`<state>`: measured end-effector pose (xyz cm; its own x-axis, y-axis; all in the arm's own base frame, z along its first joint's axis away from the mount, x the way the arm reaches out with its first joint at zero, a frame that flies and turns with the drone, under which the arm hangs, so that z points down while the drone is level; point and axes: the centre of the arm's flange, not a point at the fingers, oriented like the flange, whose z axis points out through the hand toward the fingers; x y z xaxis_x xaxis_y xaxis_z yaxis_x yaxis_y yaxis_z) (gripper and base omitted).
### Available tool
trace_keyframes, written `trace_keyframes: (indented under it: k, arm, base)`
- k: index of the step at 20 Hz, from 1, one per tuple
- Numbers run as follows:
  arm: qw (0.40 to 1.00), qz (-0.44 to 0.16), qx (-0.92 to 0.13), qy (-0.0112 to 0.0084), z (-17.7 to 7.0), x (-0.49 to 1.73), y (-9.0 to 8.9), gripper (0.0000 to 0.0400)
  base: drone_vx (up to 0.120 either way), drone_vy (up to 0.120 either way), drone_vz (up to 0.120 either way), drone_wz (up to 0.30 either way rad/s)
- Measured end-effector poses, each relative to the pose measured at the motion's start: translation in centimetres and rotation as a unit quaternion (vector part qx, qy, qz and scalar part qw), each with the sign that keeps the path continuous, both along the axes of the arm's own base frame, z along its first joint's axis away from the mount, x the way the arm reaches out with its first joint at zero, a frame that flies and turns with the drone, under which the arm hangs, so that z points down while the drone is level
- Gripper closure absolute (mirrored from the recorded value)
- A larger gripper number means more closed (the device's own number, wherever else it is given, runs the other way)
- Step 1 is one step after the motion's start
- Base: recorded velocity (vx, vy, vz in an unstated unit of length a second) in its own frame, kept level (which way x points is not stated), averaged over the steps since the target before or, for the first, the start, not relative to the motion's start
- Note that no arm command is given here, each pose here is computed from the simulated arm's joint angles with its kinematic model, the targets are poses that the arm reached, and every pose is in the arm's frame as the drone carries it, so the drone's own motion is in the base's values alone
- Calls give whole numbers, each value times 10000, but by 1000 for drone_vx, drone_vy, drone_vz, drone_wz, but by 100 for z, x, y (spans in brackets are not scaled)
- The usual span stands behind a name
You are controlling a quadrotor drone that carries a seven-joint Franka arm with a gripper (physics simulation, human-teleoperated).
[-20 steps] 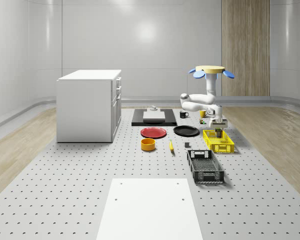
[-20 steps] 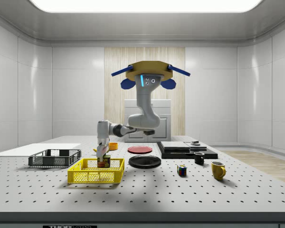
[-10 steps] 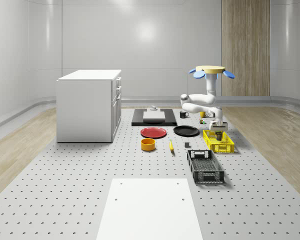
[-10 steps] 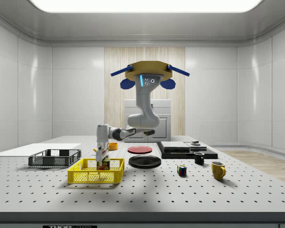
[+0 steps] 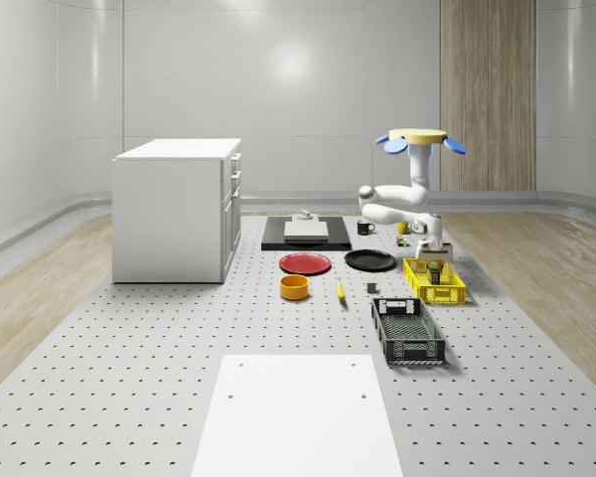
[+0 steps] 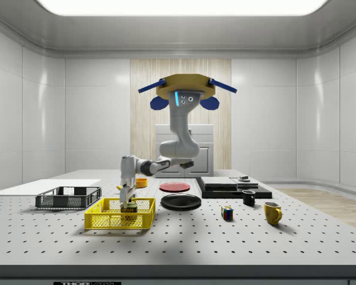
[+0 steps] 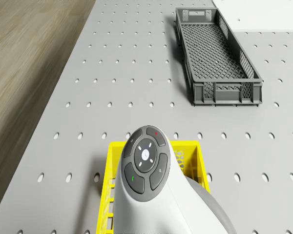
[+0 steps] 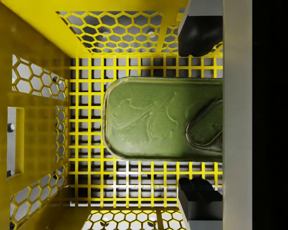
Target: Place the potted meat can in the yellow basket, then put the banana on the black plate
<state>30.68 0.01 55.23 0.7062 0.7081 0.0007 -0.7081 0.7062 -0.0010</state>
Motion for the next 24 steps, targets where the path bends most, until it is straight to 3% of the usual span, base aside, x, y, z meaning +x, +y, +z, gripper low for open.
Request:
trace_keyframes:
  k: [5,24]
  arm:
    - [10000,-3,5,-1,-24,0,0,6]
    - [10000,-5,8,-2,-35,0,0,0]
  base:
    - [80,-80,120,0]
    - [120,-120,0,0]
